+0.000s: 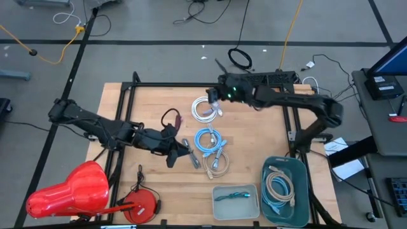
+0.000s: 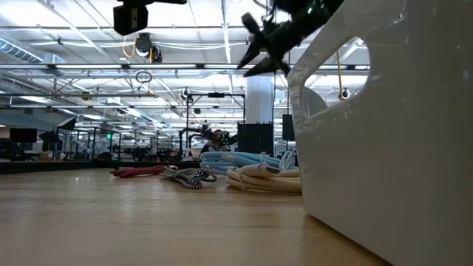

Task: Pick & Place USB Port
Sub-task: Put the gray and white USB cable into the gray bin

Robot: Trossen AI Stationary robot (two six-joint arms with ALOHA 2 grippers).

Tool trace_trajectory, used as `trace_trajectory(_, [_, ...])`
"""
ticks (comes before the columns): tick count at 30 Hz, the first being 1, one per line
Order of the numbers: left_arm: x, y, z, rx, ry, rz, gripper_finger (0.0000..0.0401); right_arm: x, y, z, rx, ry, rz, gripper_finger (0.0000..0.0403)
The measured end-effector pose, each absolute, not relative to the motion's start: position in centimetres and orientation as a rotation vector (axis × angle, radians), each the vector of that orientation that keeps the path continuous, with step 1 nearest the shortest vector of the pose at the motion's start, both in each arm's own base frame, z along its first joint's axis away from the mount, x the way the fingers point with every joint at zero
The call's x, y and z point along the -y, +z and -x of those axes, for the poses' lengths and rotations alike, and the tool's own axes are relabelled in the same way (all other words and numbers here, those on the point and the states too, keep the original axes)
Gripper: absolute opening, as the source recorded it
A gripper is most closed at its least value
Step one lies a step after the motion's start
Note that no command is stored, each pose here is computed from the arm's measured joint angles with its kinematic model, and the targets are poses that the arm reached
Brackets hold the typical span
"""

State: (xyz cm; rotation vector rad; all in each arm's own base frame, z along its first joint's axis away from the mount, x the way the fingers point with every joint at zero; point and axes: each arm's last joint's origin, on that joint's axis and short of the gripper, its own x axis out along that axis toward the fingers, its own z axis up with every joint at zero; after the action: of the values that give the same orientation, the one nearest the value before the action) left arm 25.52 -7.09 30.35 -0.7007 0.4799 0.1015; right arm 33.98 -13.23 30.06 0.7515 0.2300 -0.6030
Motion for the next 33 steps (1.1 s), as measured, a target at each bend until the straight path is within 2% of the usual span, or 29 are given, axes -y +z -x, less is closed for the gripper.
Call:
trace_trajectory(4, [6.9,30.8,-25.1,-0.463,0.097,0.706,0.0102,15.9,27.9,-35.1,-0.219,-0.511,-0.844,0.0105])
trace_trajectory(10, [6.8,31.4,-24.3,-0.45,0.105,0.701,0.0102,17.3,25.6,-36.4,-0.223,-0.439,-0.863,0.0105])
trace_trajectory(15, [6.7,31.4,-24.0,-0.457,0.112,0.689,0.0102,18.0,25.3,-36.8,-0.24,-0.273,-0.66,0.0105])
trace_trajectory(24, [6.6,31.4,-23.6,-0.483,0.123,0.681,0.0102,18.2,22.7,-34.9,-0.631,-0.214,-0.539,0.0105])
trace_trajectory(33, [6.5,31.3,-23.6,-0.488,0.123,0.69,0.0102,16.0,26.7,-35.8,-0.885,-0.335,-0.099,0.0105])
